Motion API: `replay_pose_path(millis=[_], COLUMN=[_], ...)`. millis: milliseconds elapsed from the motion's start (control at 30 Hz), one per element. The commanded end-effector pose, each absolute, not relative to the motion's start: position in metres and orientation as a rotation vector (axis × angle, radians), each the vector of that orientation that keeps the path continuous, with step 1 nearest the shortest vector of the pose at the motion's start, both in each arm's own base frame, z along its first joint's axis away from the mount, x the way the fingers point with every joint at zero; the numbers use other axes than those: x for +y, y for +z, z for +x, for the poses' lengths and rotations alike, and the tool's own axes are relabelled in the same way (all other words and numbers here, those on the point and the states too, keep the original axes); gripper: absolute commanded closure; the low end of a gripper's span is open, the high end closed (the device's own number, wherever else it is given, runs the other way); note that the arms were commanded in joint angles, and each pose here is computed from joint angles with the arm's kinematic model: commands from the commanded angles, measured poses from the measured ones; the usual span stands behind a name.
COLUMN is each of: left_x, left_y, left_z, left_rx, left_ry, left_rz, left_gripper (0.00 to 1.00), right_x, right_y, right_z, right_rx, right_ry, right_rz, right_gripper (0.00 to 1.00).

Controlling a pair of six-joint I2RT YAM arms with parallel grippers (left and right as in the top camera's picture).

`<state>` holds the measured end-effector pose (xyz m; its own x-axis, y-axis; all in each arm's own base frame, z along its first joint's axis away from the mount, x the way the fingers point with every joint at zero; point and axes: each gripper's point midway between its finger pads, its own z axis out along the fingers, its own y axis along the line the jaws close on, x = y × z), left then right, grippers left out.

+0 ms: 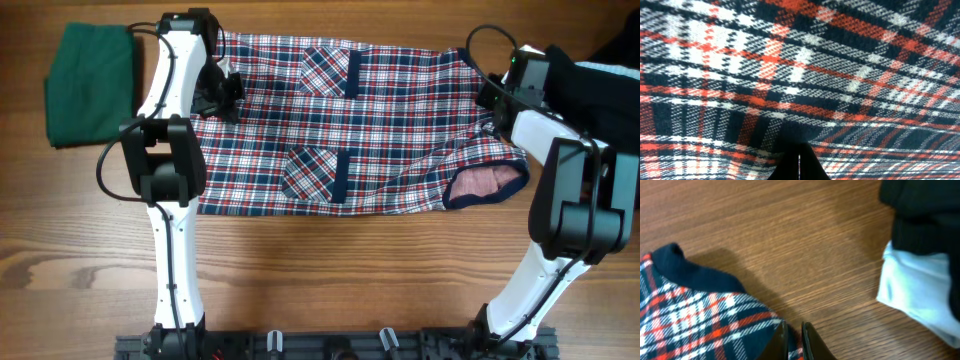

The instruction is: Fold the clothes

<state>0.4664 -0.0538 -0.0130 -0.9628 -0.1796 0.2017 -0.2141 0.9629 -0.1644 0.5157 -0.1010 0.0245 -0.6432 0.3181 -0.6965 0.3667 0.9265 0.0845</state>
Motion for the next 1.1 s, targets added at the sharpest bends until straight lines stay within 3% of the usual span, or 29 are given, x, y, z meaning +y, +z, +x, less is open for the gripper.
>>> replay_pose_path(millis=[0,233,533,1067], left_x=[-0.036,-0.036,-0.033,-0.029], left_y=[-0.131,-0.131,-0.132,-0.134], left_z=[0.426,0.427,0.429,0.434], left_rx=[-2.750,-2.752,-2.766,-2.784], left_ry=[0.078,0.078,0.057,0.055], left_rz=[0.293,0.293,0.290,0.306], left_gripper=[0.96,0.96,0.96,0.96], right_x=[-0.076,-0.062,-0.068,-0.124], right_y=[0.016,0.015,-0.027,-0.032], right_z=[0.515,0.513,0.510,0.524], right_rx=[2.402,2.431,2.480,2.365], right_ry=[0.086,0.201,0.152,-0.094], right_rz=[0.432,0.438,0.462,0.504], right_gripper=[0.92,0.85,0.87,0.83])
